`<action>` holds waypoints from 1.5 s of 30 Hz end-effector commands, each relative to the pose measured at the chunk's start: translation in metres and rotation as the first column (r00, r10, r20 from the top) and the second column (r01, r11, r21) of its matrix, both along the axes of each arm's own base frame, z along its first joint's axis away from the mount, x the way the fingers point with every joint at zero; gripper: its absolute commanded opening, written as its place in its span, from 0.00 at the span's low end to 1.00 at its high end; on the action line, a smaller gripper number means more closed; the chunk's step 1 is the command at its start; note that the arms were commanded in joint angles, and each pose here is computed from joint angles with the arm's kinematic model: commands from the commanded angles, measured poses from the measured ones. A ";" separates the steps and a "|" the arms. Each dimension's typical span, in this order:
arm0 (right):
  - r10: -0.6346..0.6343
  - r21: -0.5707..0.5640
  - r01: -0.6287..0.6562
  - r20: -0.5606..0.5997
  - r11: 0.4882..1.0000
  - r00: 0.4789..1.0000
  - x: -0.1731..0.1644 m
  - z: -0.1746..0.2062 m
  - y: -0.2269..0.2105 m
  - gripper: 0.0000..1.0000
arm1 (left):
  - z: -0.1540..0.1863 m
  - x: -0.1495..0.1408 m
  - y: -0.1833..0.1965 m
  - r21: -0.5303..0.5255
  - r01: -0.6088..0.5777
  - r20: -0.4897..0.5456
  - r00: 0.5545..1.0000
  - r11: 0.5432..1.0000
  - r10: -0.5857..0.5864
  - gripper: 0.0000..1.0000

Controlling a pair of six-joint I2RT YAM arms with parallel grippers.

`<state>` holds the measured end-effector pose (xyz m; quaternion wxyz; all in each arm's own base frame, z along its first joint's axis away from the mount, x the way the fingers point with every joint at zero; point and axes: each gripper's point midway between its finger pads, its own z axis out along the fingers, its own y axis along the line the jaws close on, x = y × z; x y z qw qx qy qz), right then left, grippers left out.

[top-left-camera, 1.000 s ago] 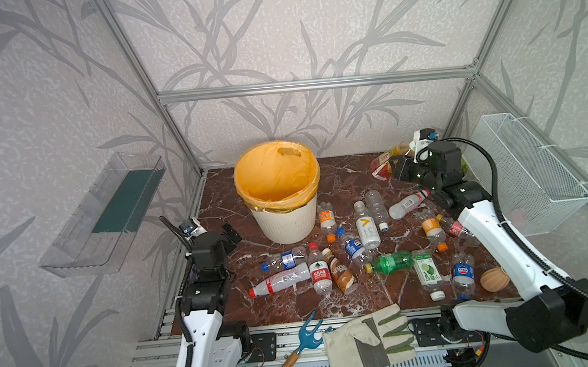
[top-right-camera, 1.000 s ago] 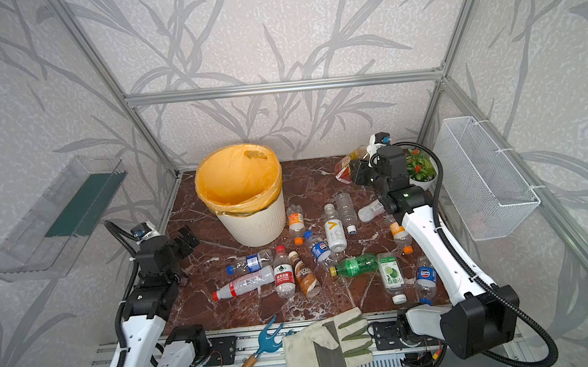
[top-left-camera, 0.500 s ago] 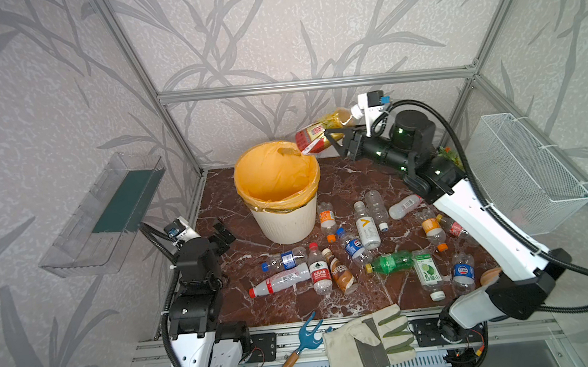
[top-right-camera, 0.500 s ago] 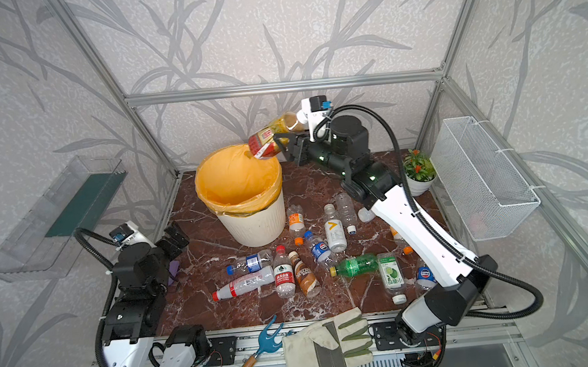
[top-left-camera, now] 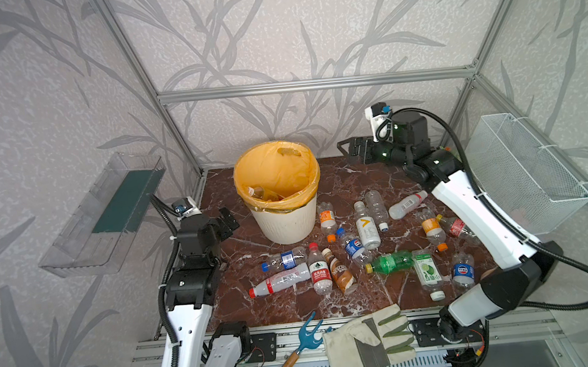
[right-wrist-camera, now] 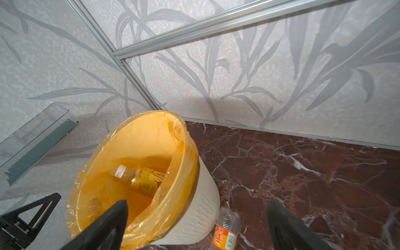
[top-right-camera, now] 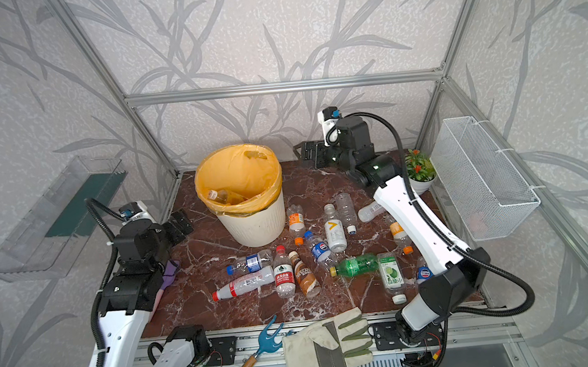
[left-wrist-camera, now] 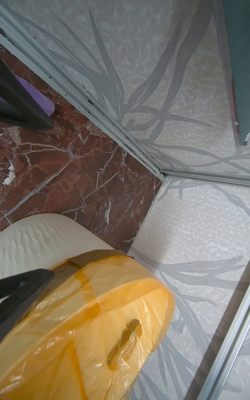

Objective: Throw the plastic bottles in the bin
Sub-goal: Throw the plastic bottle into the trash bin, then pick up the plastic bottle from the center of the table.

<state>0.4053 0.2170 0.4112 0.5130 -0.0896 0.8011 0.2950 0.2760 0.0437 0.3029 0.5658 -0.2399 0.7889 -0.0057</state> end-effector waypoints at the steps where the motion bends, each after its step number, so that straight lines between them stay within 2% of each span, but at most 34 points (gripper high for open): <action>1: -0.100 -0.106 0.101 0.022 0.989 0.995 -0.013 -0.006 -0.053 0.99 | 0.009 -0.006 -0.002 0.004 0.014 0.030 0.999 1.000 -0.014 0.99; 3: -0.149 -0.202 0.137 -0.045 0.970 0.988 -0.009 -0.042 -0.075 0.99 | 0.005 -0.005 -0.004 -0.005 0.023 0.029 0.999 1.000 -0.023 0.99; 9: -0.192 -0.394 0.070 -0.279 0.916 0.941 0.004 -0.154 -0.085 0.99 | -0.002 -0.010 -0.003 -0.009 -0.001 0.046 0.999 1.000 0.001 0.99; 12: -0.229 -0.460 0.043 -0.357 0.887 0.906 0.011 -0.195 -0.089 0.99 | 0.005 -0.017 0.000 0.026 -0.006 0.055 0.998 1.000 0.005 0.99; 18: -0.264 -0.536 -0.066 -0.516 0.842 0.815 0.015 -0.266 -0.092 0.90 | 0.024 -0.021 -0.007 0.057 0.046 0.094 0.994 0.997 -0.051 0.99; 24: -0.327 -0.608 -0.128 -0.579 0.784 0.747 0.016 -0.306 -0.104 0.90 | 0.055 -0.024 -0.024 0.099 0.145 0.141 0.977 0.984 -0.159 0.99; 29: -0.327 -0.594 -0.159 -0.623 0.789 0.710 0.021 -0.327 -0.099 0.87 | 0.082 -0.027 -0.044 0.122 0.250 0.187 0.945 0.961 -0.269 0.99; 33: -0.340 -0.592 -0.153 -0.634 0.791 0.695 0.027 -0.339 -0.100 0.86 | 0.097 -0.029 -0.066 0.137 0.360 0.196 0.903 0.923 -0.382 0.99; 38: -0.358 -0.588 -0.156 -0.659 0.794 0.662 0.029 -0.353 -0.107 0.84 | 0.104 -0.026 -0.103 0.154 0.508 0.176 0.830 0.848 -0.529 0.99; 45: -0.357 -0.572 -0.170 -0.688 0.802 0.632 0.030 -0.368 -0.106 0.81 | 0.096 -0.020 -0.136 0.232 0.561 0.090 0.801 0.794 -0.592 0.99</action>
